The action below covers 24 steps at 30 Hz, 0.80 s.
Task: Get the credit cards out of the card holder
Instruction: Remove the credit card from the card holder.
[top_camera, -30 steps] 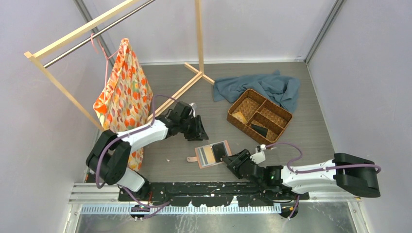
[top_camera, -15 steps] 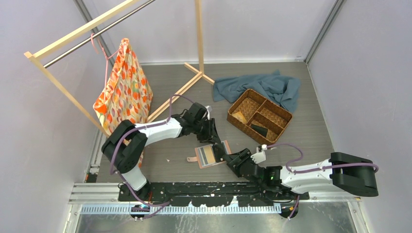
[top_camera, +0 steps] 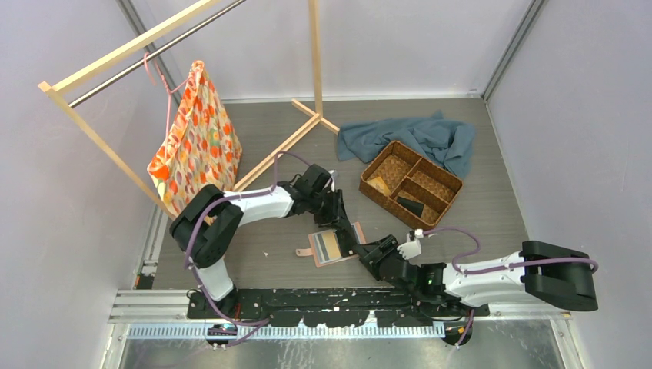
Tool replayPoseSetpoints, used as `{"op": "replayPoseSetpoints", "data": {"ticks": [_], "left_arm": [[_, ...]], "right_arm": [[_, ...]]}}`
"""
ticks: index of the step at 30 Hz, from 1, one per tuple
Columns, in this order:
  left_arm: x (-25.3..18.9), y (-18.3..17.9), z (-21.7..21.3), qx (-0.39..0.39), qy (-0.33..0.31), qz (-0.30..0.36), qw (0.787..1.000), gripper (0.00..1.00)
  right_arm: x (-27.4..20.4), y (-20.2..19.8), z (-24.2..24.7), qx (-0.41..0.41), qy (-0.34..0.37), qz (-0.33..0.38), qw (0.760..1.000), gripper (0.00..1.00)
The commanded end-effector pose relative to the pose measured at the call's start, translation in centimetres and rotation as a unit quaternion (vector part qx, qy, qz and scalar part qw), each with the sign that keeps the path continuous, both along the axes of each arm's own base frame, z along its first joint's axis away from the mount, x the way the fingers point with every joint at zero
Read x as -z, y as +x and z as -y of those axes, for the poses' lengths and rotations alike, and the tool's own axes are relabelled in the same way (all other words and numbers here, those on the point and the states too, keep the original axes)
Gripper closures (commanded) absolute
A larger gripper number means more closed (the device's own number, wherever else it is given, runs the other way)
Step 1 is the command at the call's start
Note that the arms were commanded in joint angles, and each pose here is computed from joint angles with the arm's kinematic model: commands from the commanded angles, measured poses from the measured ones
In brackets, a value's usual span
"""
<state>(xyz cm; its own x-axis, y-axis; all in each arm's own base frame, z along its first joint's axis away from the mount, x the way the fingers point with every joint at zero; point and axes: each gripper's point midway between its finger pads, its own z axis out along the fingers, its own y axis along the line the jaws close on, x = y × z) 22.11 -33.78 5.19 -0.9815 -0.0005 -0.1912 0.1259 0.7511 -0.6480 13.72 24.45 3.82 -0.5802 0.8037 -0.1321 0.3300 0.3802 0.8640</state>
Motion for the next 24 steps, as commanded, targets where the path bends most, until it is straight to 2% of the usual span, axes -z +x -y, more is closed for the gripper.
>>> {"op": "replayPoseSetpoints", "data": {"ticks": [1, 24], "left_arm": [[-1.1, 1.2, 1.3, 0.006, -0.023, 0.021, 0.999, 0.63], [0.6, -0.5, 1.0, 0.015, -0.02, -0.004, 1.0, 0.63]], "right_arm": [[-0.6, 0.7, 0.1, 0.019, 0.01, 0.015, 1.0, 0.42], [-0.6, 0.8, 0.0, 0.023, 0.008, 0.017, 1.0, 0.42]]}}
